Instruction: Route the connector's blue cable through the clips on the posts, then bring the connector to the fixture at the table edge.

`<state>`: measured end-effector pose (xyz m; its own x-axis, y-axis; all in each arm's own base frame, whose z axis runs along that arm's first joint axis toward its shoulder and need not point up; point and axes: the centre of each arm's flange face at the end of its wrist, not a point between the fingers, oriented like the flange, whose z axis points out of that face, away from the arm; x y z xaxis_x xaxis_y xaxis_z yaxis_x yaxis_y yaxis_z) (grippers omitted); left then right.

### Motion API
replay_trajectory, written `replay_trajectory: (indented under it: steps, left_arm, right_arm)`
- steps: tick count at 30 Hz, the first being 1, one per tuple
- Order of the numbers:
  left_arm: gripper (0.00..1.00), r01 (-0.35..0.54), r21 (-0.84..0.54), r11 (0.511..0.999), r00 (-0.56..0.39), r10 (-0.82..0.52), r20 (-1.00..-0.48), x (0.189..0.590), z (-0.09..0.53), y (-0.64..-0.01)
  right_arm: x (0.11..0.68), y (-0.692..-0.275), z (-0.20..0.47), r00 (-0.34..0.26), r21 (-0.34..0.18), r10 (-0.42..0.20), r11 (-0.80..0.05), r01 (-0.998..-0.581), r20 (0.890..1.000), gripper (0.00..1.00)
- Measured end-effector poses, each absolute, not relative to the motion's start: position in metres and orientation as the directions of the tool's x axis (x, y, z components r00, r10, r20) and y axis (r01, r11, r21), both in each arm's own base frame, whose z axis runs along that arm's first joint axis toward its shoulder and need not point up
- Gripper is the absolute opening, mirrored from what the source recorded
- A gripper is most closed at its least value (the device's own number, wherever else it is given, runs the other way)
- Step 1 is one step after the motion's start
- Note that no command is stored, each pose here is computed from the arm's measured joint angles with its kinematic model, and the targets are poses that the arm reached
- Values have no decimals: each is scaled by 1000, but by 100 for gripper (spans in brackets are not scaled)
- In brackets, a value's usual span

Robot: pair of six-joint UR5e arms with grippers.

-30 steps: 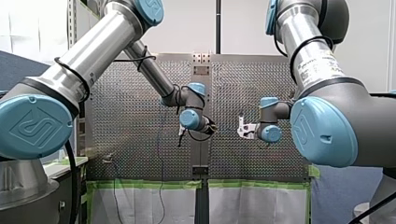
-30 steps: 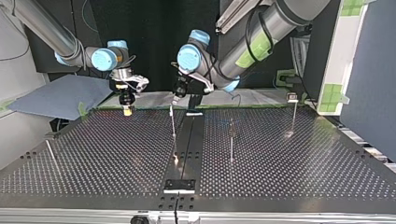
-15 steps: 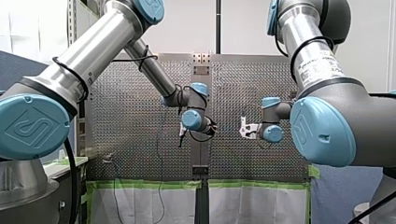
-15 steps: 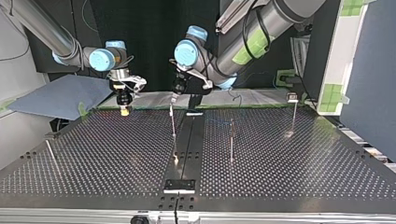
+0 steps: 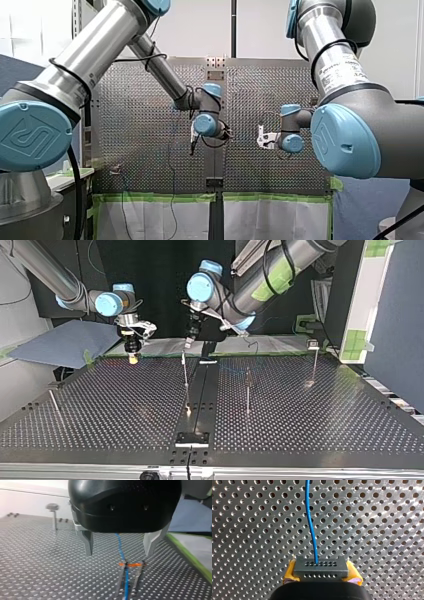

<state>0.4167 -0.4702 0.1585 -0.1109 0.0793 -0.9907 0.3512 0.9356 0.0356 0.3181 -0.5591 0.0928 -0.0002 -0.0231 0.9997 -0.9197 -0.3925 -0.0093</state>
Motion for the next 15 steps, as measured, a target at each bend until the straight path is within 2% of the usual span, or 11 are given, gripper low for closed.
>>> replay_trajectory:
  steps: [15]
  left_arm:
    - [99,244,-57,968,-21,-54,-998,388,198,-442]
  right_arm:
    - [318,-559,92,-5,-17,-32,-392,-920,999,0]
